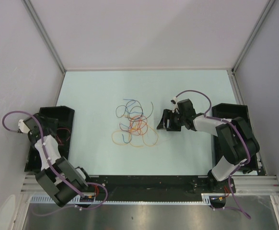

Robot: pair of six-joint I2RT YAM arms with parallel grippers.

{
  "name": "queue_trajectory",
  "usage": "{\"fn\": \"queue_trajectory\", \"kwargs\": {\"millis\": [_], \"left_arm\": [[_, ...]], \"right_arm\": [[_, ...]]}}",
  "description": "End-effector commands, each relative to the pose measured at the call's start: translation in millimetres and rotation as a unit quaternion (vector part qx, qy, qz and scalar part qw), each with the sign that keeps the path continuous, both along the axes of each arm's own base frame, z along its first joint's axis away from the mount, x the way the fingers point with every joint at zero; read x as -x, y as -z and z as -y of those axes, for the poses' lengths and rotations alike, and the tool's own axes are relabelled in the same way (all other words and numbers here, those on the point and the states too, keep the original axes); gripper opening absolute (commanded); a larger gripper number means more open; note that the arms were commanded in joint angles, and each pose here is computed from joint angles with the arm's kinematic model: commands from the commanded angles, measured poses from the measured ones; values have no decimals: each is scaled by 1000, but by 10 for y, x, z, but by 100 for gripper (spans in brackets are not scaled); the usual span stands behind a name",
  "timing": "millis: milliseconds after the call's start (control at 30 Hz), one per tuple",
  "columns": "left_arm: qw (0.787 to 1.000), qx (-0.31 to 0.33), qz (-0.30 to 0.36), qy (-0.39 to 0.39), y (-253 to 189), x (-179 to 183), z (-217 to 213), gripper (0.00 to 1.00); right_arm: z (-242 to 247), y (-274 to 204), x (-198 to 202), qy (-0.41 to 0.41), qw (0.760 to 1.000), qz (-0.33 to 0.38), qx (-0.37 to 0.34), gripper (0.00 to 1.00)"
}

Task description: Untangle the cables

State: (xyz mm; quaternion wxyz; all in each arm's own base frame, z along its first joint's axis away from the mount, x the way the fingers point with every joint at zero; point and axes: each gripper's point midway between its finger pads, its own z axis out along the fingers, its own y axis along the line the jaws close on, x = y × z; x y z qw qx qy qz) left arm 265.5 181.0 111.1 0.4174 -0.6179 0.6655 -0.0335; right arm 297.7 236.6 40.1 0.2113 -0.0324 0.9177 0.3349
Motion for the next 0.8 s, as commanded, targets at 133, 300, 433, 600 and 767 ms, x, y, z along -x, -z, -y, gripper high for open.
{"fn": "queue_trajectory", "kwargs": {"millis": [133, 300, 433, 600, 767], "left_arm": [[994, -45, 83, 57, -718, -130, 178, 83], [985, -105, 80, 109, -992, -186, 510, 96], [972, -152, 67, 164, -1122, -256, 827, 100], [945, -159, 72, 276, -1058, -476, 1370, 100], [910, -138, 56, 388, -782, -728, 1985, 97]], "right_arm": [[29, 118, 27, 4, 1000, -19, 13, 76], [29, 113, 26, 4, 1000, -19, 12, 76], [32, 122, 27, 5, 1000, -21, 12, 76], [33, 122, 16, 7, 1000, -20, 11, 77], [31, 116, 15, 8, 1000, -21, 10, 78]]}}
